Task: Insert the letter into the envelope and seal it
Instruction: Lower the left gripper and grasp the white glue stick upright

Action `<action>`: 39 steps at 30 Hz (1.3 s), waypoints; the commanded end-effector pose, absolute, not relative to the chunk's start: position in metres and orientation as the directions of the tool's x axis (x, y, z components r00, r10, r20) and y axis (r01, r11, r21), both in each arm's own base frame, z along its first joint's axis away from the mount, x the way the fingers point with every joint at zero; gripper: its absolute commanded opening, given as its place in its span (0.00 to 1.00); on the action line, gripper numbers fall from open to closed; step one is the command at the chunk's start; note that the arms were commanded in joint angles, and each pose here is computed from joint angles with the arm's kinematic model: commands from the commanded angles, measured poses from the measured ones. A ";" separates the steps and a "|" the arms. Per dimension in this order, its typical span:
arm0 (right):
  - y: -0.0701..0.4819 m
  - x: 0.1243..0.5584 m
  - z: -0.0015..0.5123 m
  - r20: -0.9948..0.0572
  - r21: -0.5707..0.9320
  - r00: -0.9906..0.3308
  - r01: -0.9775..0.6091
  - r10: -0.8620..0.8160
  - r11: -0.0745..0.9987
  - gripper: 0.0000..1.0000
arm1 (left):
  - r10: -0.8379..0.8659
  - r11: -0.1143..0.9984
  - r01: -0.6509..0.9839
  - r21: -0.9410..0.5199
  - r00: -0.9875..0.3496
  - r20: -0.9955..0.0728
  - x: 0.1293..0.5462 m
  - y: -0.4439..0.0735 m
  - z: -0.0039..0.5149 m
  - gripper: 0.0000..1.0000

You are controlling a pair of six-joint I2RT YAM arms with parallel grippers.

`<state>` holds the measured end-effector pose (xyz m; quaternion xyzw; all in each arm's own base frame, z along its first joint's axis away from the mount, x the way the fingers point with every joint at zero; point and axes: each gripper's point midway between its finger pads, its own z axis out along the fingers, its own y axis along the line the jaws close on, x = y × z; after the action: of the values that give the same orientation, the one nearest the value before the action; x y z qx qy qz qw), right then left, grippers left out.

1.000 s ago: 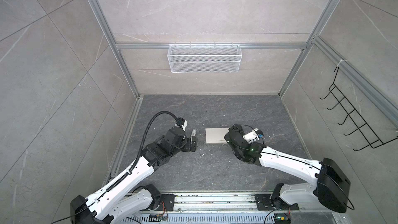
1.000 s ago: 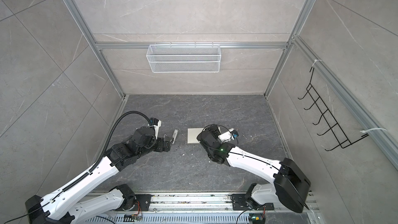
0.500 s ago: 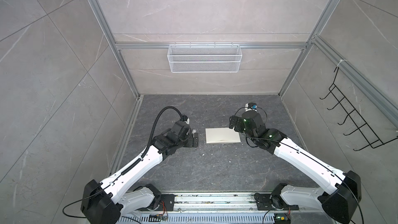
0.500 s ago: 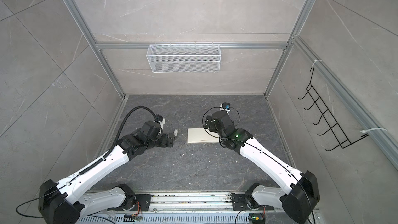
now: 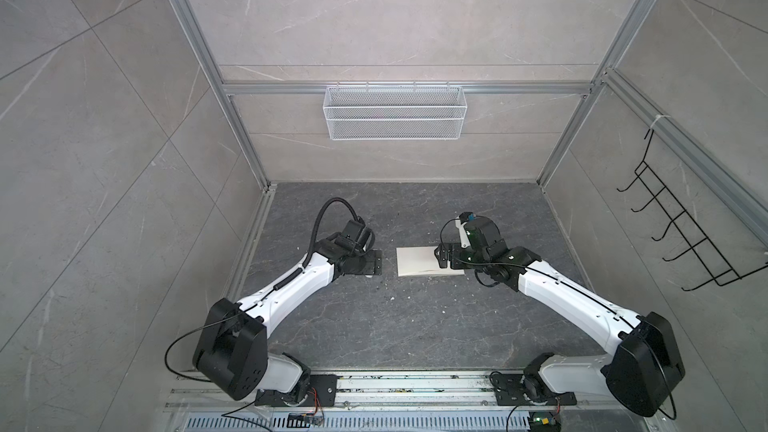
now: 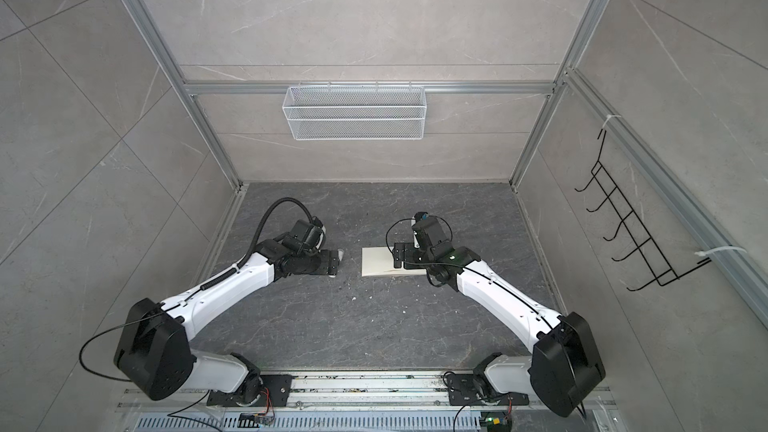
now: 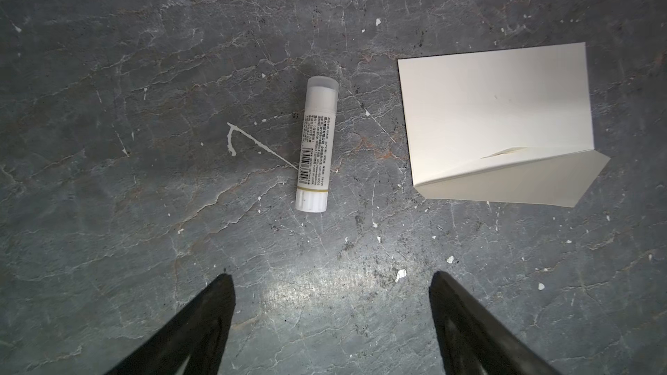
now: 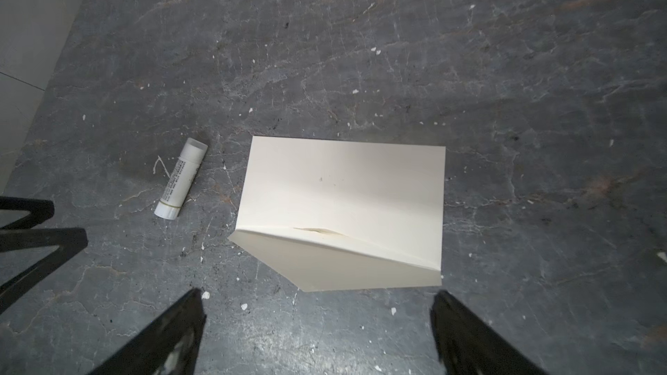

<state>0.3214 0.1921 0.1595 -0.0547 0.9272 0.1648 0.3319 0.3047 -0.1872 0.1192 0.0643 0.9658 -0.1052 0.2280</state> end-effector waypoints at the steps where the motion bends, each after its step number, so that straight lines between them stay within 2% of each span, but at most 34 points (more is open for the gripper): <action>1: 0.193 0.320 0.171 -0.664 0.303 -0.747 -0.224 0.037 0.926 0.99 | 0.140 0.961 0.230 -0.152 -0.883 -0.449 0.318 -0.196 0.118 0.83; 6: 0.190 0.320 0.172 -0.666 0.298 -0.745 -0.216 0.041 0.930 0.99 | 0.180 0.961 0.250 -0.122 -0.894 -0.411 0.334 -0.199 0.098 0.73; 11: 0.188 0.320 0.173 -0.665 0.283 -0.746 -0.216 0.029 0.935 0.99 | 0.216 0.959 0.267 -0.094 -0.905 -0.367 0.343 -0.201 0.079 0.67; 21: 0.187 0.317 0.171 -0.657 0.287 -0.753 -0.216 0.028 0.933 0.99 | 0.244 0.960 0.276 -0.052 -0.910 -0.335 0.355 -0.198 0.055 0.60; 39: 0.186 0.313 0.171 -0.652 0.280 -0.758 -0.222 0.016 0.934 0.99 | 0.249 0.960 0.274 -0.058 -0.931 -0.265 0.357 -0.197 0.025 0.42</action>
<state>0.3184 0.1898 0.1689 -0.0522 0.9198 0.1764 0.3466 0.3504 -0.1936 0.0205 0.1254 0.9835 -0.0406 0.1241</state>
